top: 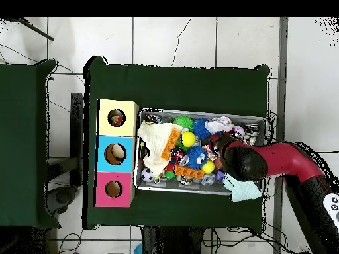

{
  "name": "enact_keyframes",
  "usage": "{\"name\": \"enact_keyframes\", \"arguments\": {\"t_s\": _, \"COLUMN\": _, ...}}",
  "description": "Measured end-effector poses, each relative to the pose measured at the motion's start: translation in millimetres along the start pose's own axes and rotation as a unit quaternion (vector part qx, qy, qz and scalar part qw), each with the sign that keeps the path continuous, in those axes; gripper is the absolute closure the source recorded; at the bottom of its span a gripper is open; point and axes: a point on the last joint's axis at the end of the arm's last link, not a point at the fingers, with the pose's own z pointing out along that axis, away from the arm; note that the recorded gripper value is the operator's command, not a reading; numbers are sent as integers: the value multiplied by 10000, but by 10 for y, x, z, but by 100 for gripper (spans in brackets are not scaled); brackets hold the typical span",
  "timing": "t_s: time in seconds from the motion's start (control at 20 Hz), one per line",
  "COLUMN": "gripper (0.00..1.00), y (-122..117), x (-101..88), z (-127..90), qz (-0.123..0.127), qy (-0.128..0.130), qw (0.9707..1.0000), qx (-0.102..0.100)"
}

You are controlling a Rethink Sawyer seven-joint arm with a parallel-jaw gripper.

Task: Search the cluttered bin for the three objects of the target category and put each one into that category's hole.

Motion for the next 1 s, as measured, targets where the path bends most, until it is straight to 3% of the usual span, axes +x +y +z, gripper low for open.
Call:
{"name": "enact_keyframes", "arguments": {"t_s": 0.3, "gripper": 0, "y": -82, "x": -24, "z": -23, "qz": 3, "qy": -10, "qw": 10000, "qx": 91}}
{"name": "enact_keyframes", "arguments": {"t_s": 1.0, "gripper": 0, "y": -49, "x": -37, "z": -4, "qz": -57, "qy": 23, "qw": 9999, "qx": 96}}
